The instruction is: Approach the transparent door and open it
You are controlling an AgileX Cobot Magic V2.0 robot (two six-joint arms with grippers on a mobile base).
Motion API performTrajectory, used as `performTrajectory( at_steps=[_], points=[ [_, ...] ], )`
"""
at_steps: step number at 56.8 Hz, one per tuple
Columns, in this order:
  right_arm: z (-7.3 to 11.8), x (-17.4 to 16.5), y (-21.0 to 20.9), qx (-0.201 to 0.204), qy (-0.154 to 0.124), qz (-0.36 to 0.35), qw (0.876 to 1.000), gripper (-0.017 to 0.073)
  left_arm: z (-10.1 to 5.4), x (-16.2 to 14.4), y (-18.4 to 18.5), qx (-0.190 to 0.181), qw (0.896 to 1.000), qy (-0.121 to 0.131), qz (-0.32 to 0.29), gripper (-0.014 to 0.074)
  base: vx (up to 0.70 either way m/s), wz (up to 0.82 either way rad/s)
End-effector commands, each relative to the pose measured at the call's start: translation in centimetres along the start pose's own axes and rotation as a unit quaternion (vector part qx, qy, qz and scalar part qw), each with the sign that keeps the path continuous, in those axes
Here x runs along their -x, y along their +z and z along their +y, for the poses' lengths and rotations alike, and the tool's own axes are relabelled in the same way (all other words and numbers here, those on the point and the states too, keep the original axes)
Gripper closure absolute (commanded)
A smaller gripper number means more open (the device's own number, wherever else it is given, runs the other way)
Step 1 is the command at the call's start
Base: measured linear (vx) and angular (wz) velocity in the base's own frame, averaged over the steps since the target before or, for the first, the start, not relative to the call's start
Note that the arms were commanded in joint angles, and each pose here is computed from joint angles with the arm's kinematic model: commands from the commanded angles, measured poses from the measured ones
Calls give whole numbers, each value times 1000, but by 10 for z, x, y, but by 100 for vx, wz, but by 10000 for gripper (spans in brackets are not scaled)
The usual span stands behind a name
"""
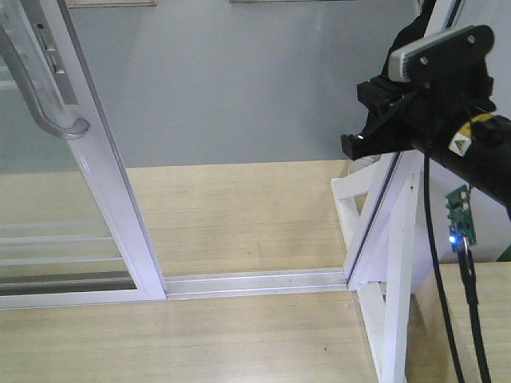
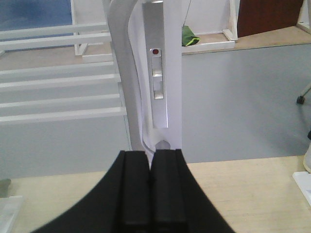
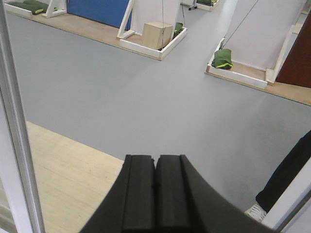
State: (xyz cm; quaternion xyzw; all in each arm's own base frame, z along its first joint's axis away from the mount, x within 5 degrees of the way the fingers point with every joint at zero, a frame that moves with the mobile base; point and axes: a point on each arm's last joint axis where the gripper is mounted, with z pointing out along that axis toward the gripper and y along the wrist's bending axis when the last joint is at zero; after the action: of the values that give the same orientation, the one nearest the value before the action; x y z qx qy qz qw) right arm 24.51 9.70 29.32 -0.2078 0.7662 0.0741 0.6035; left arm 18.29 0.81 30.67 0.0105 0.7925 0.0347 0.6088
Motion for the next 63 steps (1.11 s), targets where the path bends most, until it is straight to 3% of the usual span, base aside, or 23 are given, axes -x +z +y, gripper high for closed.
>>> performTrajectory(
  at_steps=[1,13,24,31,42,51,63],
  points=[
    [-3,16,-27,-11,-1,-72,997,565,0,13,-18,1,999,-2,-47,600,0,0],
    [0,0,-70,-16,-3,-77,997,565,-1,6,-52,-2,999,-5,-49,600,0,0],
    [2,-16,-104,-21,11,-106,994,565,-3,-5,-80,-12,997,-38,-70,600,0,0],
    [4,-27,-117,-22,12,-112,993,565,-5,-20,-92,-17,997,-33,-66,600,0,0],
    [7,-43,-126,-22,8,-111,994,565,-11,-44,-102,-41,997,-47,-47,600,0,0],
    [8,-49,-126,-23,4,-116,993,565,-12,-47,-107,-45,996,-26,-67,600,0,0],
    [8,-48,-126,-23,9,-119,993,565,-13,-49,-106,-52,997,-34,-52,600,0,0]
  ],
)
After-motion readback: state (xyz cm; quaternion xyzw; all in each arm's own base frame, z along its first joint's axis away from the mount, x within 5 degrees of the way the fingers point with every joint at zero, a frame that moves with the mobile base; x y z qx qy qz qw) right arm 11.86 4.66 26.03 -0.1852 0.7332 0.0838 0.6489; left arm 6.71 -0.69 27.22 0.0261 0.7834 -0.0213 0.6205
